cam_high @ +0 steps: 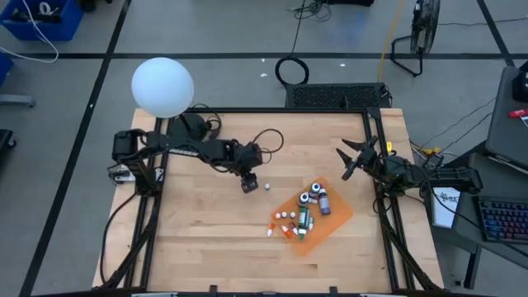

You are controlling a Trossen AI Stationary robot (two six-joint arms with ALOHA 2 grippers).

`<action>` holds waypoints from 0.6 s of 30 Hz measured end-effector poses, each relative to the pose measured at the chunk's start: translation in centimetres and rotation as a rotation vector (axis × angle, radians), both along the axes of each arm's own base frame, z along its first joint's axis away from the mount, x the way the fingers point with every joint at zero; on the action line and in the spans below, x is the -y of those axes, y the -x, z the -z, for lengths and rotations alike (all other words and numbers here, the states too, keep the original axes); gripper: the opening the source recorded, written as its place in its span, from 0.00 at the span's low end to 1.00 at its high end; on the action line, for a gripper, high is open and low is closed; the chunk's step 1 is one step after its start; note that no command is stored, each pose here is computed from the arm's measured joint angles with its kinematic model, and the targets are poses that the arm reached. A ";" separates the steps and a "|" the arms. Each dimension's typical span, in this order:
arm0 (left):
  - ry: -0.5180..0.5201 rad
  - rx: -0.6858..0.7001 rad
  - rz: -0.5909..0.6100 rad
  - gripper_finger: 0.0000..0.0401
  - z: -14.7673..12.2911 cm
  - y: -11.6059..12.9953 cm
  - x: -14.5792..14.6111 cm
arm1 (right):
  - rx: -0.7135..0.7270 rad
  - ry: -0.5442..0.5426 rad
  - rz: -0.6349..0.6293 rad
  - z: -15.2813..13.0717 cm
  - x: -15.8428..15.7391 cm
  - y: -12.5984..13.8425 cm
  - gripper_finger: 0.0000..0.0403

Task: Pick & Place food coloring
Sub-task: Put the small purple food coloring bottle into the orange bin

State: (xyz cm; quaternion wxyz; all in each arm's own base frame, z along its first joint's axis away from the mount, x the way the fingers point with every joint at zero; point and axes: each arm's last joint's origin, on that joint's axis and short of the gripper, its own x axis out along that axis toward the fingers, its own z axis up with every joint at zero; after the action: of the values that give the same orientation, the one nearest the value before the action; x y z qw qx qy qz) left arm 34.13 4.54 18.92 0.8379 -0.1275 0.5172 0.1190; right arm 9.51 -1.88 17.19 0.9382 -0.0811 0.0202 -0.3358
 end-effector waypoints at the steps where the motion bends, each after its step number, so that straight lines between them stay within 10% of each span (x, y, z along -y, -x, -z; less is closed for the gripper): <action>1: -0.012 -0.007 0.008 0.54 0.3 -0.2 0.2 | 0.000 0.000 0.000 0.0 0.0 0.0 0.41; 18: -0.103 -0.083 0.023 0.48 3.0 -1.0 0.6 | -0.001 0.000 0.001 0.0 0.0 0.0 0.41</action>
State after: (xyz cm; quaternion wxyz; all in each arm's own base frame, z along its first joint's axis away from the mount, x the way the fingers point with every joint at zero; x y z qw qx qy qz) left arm 35.17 3.96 15.88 0.8225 -0.0734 0.5461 0.1410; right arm 9.51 -1.89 17.18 0.9381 -0.0812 0.0206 -0.3361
